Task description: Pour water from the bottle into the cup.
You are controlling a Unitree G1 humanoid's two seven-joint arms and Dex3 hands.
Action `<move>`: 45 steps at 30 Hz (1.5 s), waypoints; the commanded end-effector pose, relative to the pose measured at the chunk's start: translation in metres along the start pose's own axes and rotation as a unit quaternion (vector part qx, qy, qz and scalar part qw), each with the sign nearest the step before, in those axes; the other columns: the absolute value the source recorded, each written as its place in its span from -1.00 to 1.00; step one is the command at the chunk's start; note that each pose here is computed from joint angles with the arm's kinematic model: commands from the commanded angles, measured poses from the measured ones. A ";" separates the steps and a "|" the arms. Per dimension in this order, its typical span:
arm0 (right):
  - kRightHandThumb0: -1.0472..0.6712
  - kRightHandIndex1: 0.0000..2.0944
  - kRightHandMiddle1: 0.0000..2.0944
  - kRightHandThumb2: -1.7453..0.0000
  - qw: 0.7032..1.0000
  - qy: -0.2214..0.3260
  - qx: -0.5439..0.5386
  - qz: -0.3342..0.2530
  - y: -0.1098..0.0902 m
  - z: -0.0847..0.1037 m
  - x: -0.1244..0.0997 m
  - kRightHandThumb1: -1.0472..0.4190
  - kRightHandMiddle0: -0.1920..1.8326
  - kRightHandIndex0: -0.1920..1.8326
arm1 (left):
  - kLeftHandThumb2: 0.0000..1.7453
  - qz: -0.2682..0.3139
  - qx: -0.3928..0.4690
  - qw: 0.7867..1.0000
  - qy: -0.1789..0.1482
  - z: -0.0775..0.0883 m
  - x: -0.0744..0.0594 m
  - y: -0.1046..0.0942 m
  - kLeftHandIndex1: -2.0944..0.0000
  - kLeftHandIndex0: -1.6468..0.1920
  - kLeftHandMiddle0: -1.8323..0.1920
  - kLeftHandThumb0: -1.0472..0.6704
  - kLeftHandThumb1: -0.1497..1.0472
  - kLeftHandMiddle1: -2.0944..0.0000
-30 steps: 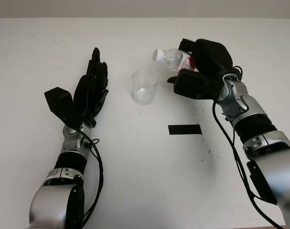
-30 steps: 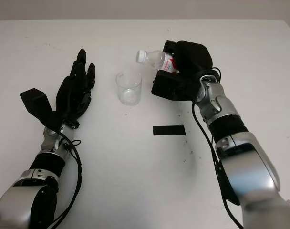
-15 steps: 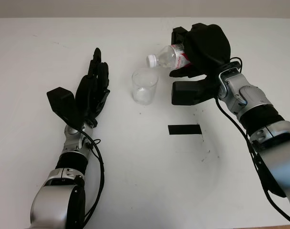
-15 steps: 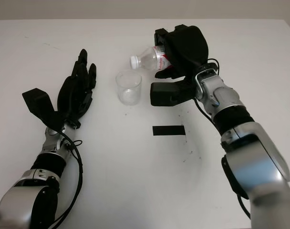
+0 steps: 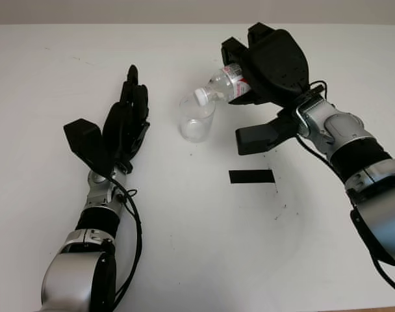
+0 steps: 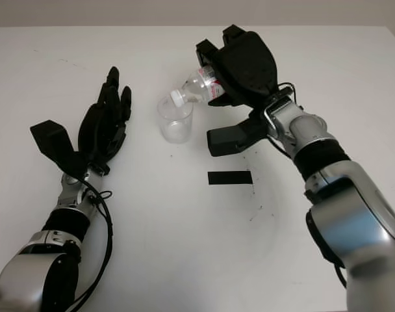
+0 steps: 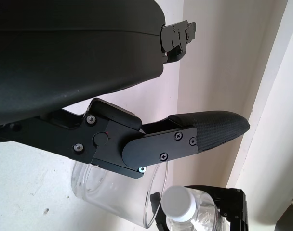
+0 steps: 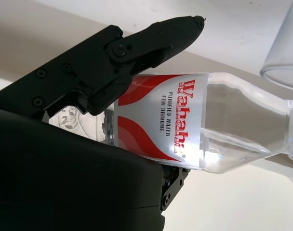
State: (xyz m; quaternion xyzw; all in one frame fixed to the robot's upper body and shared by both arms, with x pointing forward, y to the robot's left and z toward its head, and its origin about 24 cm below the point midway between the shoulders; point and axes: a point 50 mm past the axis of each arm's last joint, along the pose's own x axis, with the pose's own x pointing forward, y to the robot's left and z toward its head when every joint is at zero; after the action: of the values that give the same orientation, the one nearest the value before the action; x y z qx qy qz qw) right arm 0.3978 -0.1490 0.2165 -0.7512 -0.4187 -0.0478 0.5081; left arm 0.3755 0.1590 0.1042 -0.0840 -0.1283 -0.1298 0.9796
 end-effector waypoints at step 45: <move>-0.19 1.00 1.00 0.60 0.754 0.325 0.569 -0.047 -0.002 0.010 -0.070 -1.00 0.12 0.41 | -0.34 -0.005 -0.014 1.000 0.015 -0.006 -0.006 0.006 1.00 1.00 1.00 -0.81 1.00 1.00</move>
State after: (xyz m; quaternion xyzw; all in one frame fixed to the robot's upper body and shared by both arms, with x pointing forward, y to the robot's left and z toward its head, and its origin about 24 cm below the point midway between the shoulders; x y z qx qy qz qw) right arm 0.3544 -0.1814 0.1754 -0.2655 -0.2025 -0.0679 0.9401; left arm 0.3756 0.1632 0.1041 -0.0920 -0.1235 -0.1386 0.9783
